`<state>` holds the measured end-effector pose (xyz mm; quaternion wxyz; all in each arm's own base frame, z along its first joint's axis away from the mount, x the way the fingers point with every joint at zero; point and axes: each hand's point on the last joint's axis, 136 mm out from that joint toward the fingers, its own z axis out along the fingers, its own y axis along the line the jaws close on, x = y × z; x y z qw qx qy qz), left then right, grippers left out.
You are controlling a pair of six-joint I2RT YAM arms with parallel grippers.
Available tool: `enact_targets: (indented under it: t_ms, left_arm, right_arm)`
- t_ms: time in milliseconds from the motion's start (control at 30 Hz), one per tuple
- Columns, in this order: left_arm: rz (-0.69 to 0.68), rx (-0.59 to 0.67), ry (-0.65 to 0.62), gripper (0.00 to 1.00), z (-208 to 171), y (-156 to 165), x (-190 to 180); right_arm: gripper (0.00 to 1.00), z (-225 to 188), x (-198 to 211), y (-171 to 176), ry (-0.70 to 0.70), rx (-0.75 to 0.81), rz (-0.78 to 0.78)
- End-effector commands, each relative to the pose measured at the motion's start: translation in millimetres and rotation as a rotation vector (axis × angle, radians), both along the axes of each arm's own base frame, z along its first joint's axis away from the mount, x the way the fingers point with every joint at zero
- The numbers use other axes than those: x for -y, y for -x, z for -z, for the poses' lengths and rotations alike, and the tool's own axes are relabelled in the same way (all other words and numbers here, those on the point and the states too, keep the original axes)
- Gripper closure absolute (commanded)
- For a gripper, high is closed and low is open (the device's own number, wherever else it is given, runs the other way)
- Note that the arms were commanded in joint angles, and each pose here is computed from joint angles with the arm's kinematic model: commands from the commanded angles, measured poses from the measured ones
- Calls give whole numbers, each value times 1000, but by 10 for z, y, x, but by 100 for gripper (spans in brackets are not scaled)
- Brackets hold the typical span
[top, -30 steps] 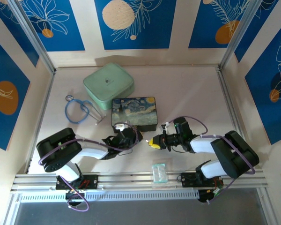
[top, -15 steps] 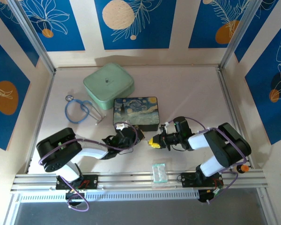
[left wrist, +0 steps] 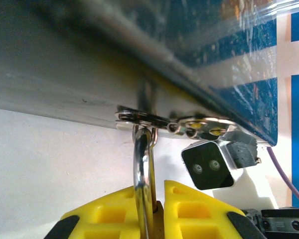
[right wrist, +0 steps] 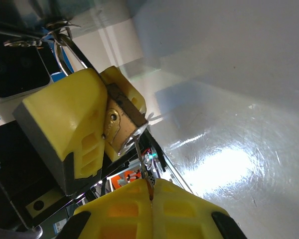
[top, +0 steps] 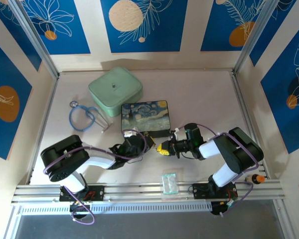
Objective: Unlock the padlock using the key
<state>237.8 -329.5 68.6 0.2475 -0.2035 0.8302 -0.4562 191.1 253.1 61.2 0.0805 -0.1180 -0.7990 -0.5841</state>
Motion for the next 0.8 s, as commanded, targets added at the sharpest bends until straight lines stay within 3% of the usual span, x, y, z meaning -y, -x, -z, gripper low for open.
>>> enact_targets:
  t_ms: [0, 767]
  left_arm:
    - [31, 16, 114, 99, -202, 11, 135]
    - [65, 17, 186, 100, -559, 53, 237]
  right_arm:
    - [100, -57, -45, -82, -29, 23, 6]
    - [100, -23, -29, -316, -26, 83, 187]
